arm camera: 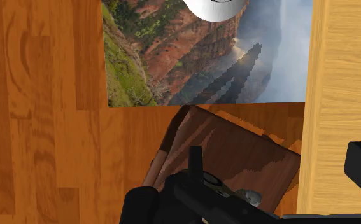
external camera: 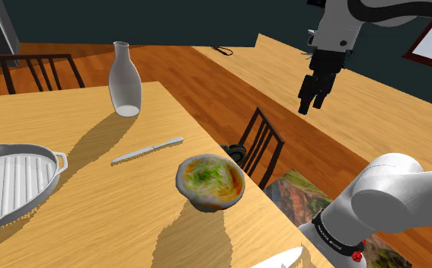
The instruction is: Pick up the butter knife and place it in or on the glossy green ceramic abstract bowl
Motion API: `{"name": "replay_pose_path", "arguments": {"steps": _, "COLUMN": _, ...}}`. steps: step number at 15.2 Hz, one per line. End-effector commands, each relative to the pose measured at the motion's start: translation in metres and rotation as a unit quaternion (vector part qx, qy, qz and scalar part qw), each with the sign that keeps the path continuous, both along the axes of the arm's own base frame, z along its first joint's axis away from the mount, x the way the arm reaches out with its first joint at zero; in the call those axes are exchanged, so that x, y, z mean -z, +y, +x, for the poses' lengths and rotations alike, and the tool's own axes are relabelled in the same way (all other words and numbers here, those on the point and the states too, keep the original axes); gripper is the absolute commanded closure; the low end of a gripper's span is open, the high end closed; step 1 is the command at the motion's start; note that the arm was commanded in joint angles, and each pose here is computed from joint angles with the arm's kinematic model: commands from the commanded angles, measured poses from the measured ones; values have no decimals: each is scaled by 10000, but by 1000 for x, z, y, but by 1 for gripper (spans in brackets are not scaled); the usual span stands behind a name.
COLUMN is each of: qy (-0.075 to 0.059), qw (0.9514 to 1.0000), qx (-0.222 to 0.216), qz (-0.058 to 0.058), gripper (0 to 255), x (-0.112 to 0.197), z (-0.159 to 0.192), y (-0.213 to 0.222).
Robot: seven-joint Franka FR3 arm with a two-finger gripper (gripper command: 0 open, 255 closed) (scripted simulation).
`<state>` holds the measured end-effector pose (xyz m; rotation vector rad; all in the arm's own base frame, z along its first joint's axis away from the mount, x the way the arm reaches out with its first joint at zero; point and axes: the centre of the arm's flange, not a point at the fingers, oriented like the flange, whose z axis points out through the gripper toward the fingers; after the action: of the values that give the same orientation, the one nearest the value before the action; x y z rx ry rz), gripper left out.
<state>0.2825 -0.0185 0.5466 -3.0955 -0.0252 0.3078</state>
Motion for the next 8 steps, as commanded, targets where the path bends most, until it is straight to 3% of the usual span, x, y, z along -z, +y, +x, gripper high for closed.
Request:
{"name": "replay_pose_path", "arguments": {"steps": 1, "qy": 0, "qw": 10000, "qx": 0, "qz": 0, "gripper": 0, "x": 0, "z": 0, "y": 0}}
{"name": "replay_pose_path", "arguments": {"steps": 4, "qy": 1, "qw": 9985, "qx": -547, "qz": -1, "gripper": 0, "x": 13, "z": 36, "y": 13}}
{"name": "replay_pose_path", "arguments": {"steps": 8, "qy": 2, "qw": 9918, "qx": -1274, "qz": -3, "gripper": 0, "x": 31, "z": 82, "y": 37}}
